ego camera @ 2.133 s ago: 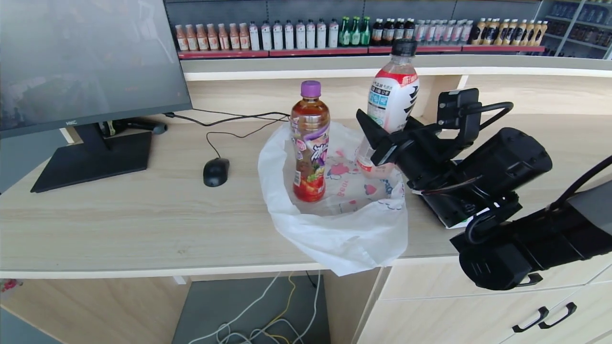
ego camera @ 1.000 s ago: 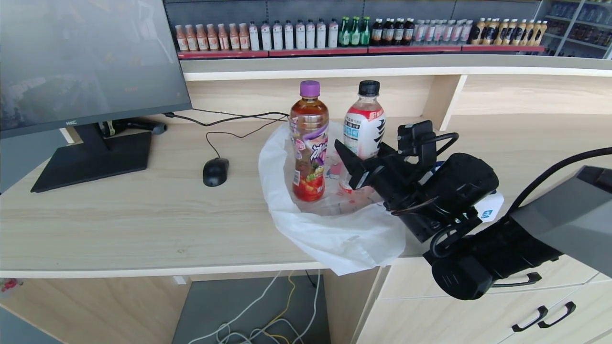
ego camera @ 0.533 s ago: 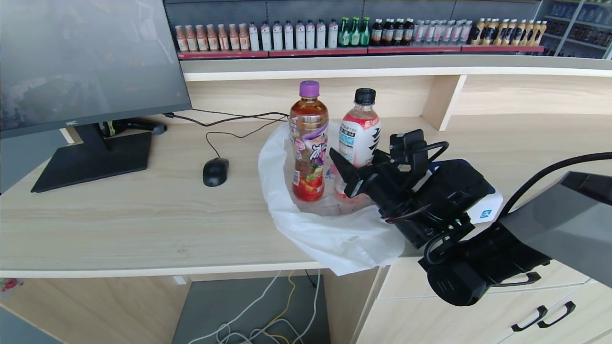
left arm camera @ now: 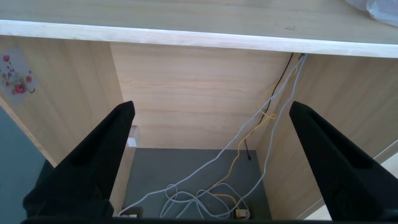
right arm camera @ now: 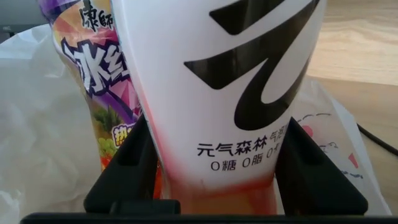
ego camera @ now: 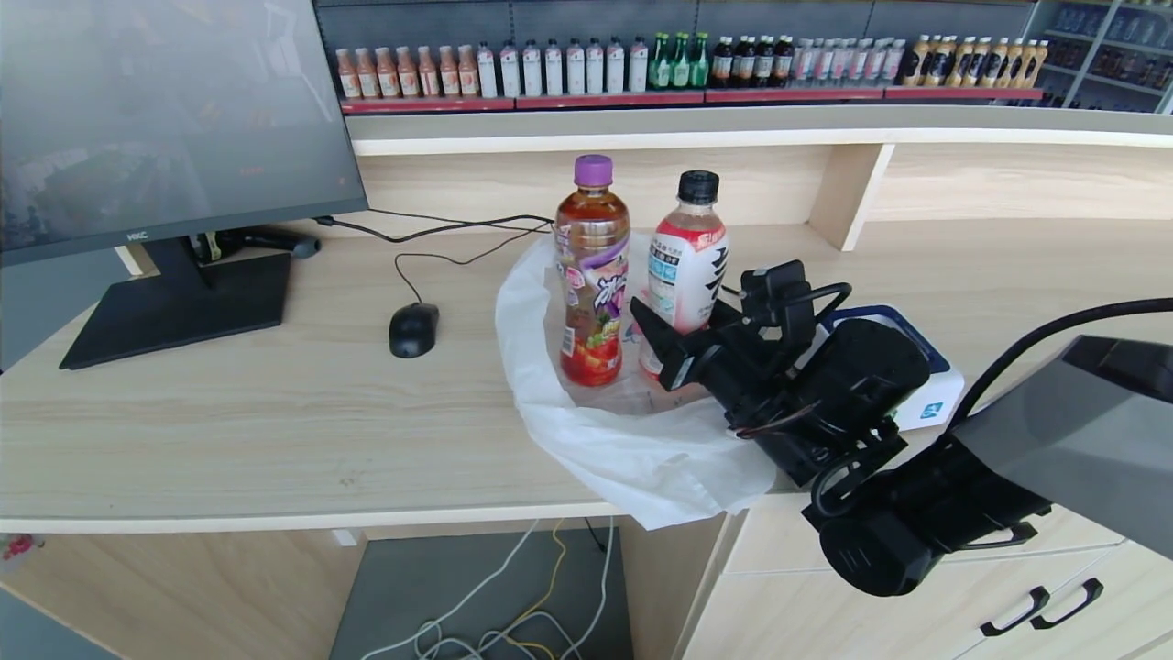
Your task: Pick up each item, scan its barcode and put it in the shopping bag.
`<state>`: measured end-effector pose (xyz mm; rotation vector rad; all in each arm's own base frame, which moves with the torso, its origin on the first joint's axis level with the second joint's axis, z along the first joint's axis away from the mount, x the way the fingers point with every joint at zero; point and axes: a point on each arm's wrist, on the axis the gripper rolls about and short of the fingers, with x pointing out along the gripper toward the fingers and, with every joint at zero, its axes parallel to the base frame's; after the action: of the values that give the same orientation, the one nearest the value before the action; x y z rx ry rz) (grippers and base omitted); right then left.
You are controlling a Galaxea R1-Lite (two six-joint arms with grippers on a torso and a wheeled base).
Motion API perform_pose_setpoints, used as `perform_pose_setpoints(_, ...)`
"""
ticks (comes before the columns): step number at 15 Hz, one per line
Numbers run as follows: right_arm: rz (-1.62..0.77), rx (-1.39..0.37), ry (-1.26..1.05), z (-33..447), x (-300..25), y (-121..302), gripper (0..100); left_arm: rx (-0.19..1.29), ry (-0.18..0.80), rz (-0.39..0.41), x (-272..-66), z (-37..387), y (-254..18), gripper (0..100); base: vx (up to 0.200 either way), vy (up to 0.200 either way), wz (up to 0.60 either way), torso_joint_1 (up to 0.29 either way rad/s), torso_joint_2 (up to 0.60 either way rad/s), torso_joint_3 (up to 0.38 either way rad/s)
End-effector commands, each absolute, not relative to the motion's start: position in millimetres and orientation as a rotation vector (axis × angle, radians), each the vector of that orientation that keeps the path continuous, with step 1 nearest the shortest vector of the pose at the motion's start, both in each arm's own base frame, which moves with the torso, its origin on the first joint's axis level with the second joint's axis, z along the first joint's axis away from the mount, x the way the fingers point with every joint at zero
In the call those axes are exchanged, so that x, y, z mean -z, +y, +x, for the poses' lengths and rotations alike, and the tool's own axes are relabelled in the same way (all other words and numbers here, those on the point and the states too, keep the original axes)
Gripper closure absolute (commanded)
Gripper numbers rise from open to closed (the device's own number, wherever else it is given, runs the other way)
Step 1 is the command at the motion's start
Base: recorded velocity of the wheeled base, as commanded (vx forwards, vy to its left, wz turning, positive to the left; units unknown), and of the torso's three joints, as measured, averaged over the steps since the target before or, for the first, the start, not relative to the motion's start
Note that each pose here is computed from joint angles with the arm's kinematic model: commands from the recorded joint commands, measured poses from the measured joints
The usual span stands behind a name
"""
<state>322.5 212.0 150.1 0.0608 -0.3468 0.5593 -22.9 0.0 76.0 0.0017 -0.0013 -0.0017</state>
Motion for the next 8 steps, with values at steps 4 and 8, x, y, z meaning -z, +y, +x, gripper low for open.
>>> perform_pose_setpoints(4,0.06,-0.564,-0.336,320.4,-147.8,212.4,100,0.002,-0.002,0.002,-75.9,-22.9,0.0,0,0.0,0.0,0.0,0.0,0.0,0.0)
perform_pose_setpoints(8,0.071,-0.565,-0.347,316.0,-155.0,209.5,0,0.002,-0.002,0.002,-75.9,-22.9,0.0,0,0.0,0.0,0.0,0.0,0.0,0.0)
